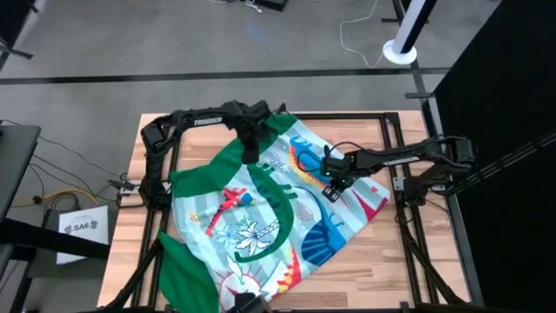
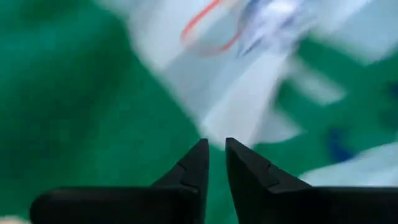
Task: Roll towel
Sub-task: Roll the multicolor dinosaur print towel
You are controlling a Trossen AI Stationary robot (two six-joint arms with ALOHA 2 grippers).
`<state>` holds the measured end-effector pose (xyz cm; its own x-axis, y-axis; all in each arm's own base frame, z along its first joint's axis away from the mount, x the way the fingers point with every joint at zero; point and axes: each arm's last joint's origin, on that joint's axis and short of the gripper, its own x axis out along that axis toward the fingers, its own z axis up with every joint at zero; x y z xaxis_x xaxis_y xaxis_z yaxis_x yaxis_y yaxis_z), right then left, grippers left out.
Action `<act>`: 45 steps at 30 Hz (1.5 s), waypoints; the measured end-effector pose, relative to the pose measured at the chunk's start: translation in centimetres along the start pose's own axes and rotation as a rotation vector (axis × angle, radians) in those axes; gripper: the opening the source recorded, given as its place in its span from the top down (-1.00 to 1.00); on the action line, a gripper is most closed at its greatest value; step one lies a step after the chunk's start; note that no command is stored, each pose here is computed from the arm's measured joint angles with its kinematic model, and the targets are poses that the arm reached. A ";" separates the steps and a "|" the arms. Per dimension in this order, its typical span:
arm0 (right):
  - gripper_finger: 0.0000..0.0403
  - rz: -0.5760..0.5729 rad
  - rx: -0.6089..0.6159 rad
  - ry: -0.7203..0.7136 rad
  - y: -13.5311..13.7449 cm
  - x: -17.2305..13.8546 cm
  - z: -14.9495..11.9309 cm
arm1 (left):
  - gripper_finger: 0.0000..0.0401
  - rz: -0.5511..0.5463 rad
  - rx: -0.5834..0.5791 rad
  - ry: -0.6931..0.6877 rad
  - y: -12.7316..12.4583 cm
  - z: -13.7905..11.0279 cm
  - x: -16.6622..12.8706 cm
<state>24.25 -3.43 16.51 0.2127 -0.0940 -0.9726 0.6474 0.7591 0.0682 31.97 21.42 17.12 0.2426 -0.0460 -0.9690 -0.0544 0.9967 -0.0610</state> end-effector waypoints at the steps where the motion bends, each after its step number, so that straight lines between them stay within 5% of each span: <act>1: 1.00 0.020 -0.007 -0.008 0.5 -0.6 -0.3 | 0.84 0.041 -0.002 0.016 0.2 -0.5 0.5; 6: 1.00 0.166 -0.074 -0.027 3.8 -1.6 -2.1 | 0.92 0.169 -0.030 0.056 2.0 -2.7 1.8; 11: 1.00 0.320 -0.035 -0.085 7.7 -0.6 -2.6 | 0.97 0.182 -0.144 0.047 4.3 -4.9 1.7; 19: 1.00 0.194 0.089 -0.018 7.1 0.9 -2.7 | 0.98 0.138 -0.206 0.051 5.4 -6.2 1.5; 24: 1.00 0.103 0.057 0.017 4.9 0.7 -1.5 | 0.98 0.107 -0.212 0.058 4.8 -6.0 1.7; 30: 0.95 0.063 -0.009 0.031 1.6 0.8 0.7 | 0.98 0.053 -0.173 0.133 2.4 -5.1 2.2; 39: 0.38 0.026 -0.104 0.254 -0.6 -2.6 -2.0 | 0.98 0.002 -0.052 0.148 -3.8 -2.9 4.4; 45: 0.03 0.180 -0.189 0.044 1.9 -5.9 -3.8 | 0.98 0.002 0.015 0.070 -8.1 -0.8 5.5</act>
<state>21.46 1.00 21.55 0.2773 0.0782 -0.9576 0.4530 0.8683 0.2021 32.99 13.05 12.07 0.1739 -0.0478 -0.9836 -0.0399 0.9977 -0.0556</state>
